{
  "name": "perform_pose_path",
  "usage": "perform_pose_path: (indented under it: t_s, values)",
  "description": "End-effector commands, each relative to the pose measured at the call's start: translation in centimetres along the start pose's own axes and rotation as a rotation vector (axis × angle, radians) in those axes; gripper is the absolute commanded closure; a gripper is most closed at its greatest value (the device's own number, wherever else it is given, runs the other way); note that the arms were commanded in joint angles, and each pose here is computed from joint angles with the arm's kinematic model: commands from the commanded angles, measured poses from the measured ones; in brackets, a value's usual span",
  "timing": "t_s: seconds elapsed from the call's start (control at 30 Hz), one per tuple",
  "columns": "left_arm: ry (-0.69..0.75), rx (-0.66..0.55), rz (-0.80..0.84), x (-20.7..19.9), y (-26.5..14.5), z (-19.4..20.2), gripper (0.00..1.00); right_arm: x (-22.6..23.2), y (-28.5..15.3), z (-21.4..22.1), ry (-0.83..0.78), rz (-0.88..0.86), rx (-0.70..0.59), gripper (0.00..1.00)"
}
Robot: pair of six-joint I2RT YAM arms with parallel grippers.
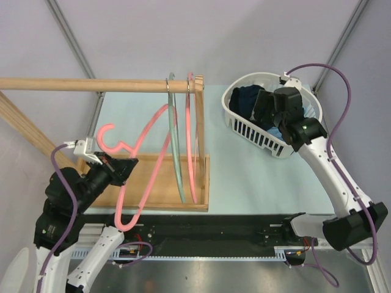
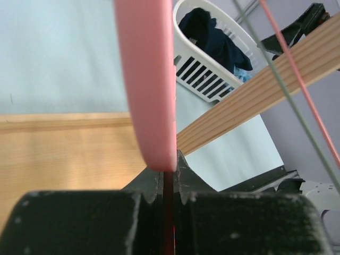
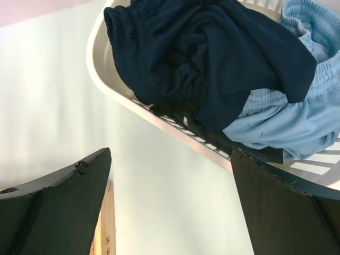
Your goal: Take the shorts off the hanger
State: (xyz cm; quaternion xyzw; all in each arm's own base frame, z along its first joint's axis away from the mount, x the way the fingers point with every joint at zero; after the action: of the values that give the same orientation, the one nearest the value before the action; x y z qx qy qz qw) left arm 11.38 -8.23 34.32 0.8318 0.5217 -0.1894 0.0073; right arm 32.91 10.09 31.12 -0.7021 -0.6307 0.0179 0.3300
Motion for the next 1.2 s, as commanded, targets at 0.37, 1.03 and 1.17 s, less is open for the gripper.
perform_pose_path:
  t_s: [0.37, 1.03, 1.17]
  values:
    - [0.232, -0.300, -0.139, -0.7, -4.9, -11.2, 0.99, -1.0, -4.0, -0.7, 0.024, -0.041, -0.067, 0.00]
    - [0.177, -0.385, 0.206, -6.1, 2.7, -17.6, 1.00, -1.5, -5.7, -1.1, 0.038, -0.069, -0.101, 0.00]
    - [0.157, -0.362, 0.168, -5.3, 3.9, -17.0, 1.00, -1.4, -5.5, -0.7, 0.040, -0.074, -0.090, 0.00]
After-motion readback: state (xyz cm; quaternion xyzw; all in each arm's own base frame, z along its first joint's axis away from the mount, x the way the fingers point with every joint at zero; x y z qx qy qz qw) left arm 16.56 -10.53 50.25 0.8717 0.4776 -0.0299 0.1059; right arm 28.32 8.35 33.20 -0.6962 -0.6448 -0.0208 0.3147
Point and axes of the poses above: each gripper's point midway between its finger pads, its own y axis out along the fingers, its own x axis along the line the jaws close on, z = x × y, the point moved 4 cm from there along -y, back along the fingers, and after that the axes turned 13 degrees about y, right-handed, at the moved point
